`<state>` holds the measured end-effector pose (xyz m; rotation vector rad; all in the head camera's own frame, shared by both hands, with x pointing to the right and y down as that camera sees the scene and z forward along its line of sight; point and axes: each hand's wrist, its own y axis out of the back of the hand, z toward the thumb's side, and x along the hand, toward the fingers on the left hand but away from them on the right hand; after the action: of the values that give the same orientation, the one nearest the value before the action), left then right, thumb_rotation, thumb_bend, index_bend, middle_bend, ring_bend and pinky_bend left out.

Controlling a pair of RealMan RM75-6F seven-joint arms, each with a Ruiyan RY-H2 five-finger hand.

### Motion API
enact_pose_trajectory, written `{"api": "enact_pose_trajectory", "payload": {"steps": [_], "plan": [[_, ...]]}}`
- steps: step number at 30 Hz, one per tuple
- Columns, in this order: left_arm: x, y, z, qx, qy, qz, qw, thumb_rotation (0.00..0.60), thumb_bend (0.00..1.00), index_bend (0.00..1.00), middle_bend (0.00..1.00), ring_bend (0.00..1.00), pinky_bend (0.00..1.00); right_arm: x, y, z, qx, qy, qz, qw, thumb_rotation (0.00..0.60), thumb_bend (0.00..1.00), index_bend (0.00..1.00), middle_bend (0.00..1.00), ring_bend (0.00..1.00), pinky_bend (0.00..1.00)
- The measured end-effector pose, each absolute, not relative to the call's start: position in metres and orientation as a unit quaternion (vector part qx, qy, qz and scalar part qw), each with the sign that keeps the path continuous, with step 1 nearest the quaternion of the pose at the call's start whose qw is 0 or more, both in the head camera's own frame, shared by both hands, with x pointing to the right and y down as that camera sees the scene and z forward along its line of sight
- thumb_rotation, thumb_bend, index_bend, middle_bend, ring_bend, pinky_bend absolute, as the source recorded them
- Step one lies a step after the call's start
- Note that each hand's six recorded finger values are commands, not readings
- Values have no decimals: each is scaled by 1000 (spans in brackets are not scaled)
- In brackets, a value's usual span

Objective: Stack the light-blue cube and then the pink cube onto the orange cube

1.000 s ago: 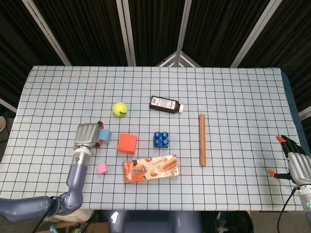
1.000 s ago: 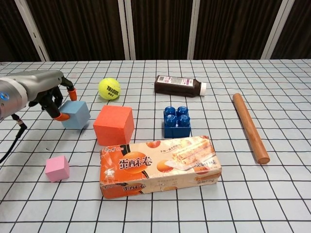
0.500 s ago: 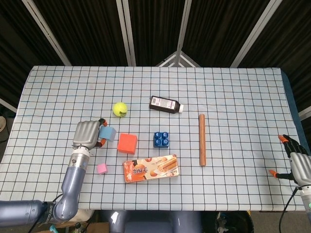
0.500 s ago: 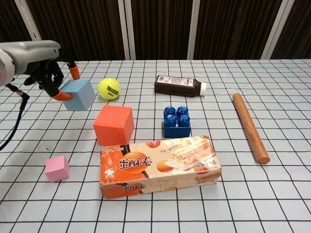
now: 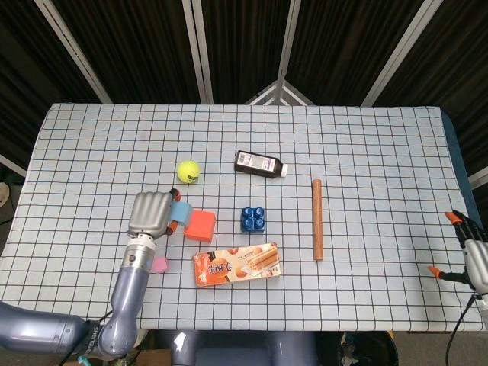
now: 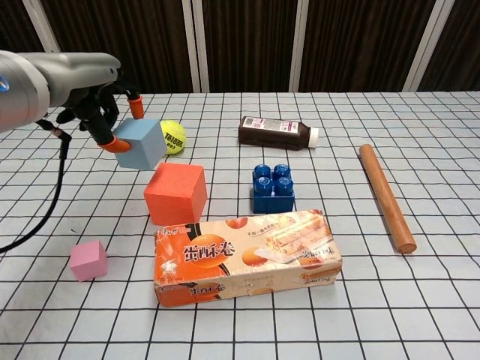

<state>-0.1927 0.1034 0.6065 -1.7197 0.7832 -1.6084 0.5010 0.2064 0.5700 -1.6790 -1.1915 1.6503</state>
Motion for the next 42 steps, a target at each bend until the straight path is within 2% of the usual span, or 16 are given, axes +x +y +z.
{"api": "enact_pose_trajectory", "payload": {"steps": [10, 31, 42], "plan": [[-169, 110, 609, -655, 282, -619, 330, 600, 351, 449, 755, 711, 794, 504, 207, 568, -617, -444, 601, 247, 600, 70, 0, 42, 54, 137], [-156, 115, 629, -651, 274, -625, 332, 600, 351, 449, 756, 712, 795, 508, 207, 563, -612, -450, 600, 251, 600, 70, 0, 42, 54, 137], [-152, 114, 625, -651, 280, -620, 337, 600, 351, 451, 757, 714, 796, 507, 207, 563, -612, -450, 600, 251, 600, 70, 0, 42, 54, 137]]}}
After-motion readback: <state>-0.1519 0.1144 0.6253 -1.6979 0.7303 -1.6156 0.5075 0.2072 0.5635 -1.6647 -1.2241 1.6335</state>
